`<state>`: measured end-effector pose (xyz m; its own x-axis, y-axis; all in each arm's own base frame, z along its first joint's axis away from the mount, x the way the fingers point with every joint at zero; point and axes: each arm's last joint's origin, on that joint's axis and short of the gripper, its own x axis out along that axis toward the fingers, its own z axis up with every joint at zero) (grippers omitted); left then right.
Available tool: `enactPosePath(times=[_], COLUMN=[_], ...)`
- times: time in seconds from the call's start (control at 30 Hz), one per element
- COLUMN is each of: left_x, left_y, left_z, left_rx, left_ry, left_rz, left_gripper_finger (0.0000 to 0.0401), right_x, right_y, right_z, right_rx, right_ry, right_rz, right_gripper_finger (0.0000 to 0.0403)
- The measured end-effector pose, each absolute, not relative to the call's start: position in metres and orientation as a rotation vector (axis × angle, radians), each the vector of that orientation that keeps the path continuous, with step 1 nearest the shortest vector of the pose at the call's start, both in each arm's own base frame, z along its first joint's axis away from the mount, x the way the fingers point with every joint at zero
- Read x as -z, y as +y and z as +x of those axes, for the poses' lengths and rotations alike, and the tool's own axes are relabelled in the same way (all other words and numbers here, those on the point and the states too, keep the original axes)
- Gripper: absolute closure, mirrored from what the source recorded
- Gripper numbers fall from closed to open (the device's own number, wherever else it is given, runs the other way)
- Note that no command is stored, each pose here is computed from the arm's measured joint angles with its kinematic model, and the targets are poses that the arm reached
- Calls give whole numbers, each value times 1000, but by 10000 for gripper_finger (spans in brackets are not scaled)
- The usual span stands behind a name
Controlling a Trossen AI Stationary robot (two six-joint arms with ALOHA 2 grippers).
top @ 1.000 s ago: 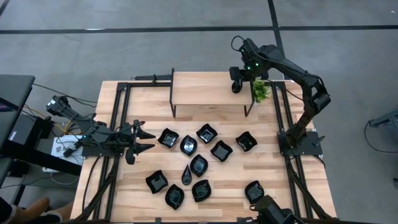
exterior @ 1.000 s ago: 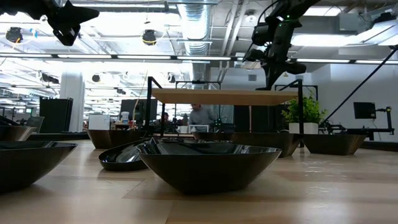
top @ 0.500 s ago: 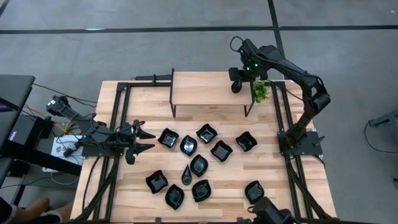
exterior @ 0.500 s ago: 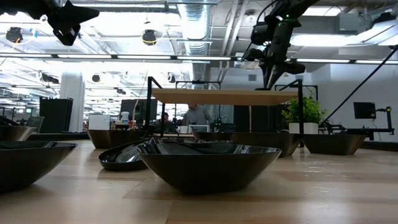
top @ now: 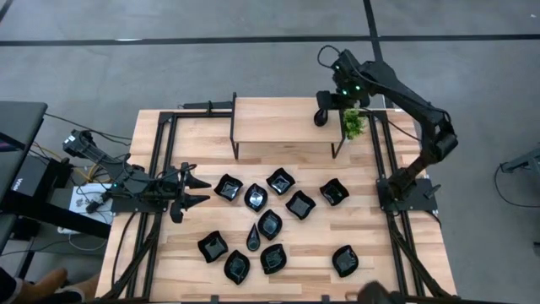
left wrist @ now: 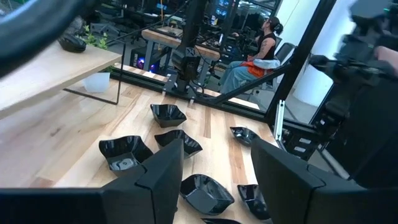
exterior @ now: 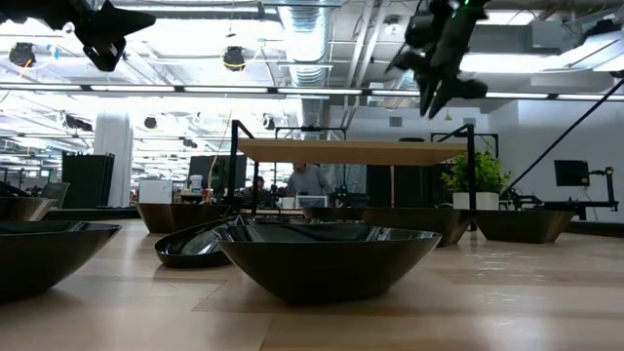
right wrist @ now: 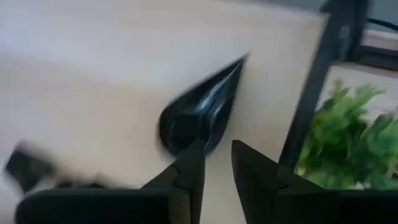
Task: Pick & Place Mini shaped plates
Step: Stack the black drop shaped plate on top of the other black drop shaped plates on the shelf
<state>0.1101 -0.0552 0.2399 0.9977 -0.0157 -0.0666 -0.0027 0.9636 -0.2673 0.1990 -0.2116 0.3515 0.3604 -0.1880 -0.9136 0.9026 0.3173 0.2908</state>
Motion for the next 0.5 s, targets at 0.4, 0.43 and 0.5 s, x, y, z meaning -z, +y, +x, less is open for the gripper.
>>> enactPosePath(times=[0.4,0.43,0.5], left_x=[-240,-241,-241], left_y=[-55,-55,-55], left_z=[110,110,111], left_rx=[6,6,6], left_ry=[64,63,62], left_rz=[-309,-309,-310], left_gripper_finger=[210,210,210], right_x=[-391,-386,-370], right_y=[-98,-91,-76], right_z=[180,177,172], right_rx=[399,370,325], right_ry=[701,663,604], right_rz=[535,524,533], right_gripper_finger=[344,344,344])
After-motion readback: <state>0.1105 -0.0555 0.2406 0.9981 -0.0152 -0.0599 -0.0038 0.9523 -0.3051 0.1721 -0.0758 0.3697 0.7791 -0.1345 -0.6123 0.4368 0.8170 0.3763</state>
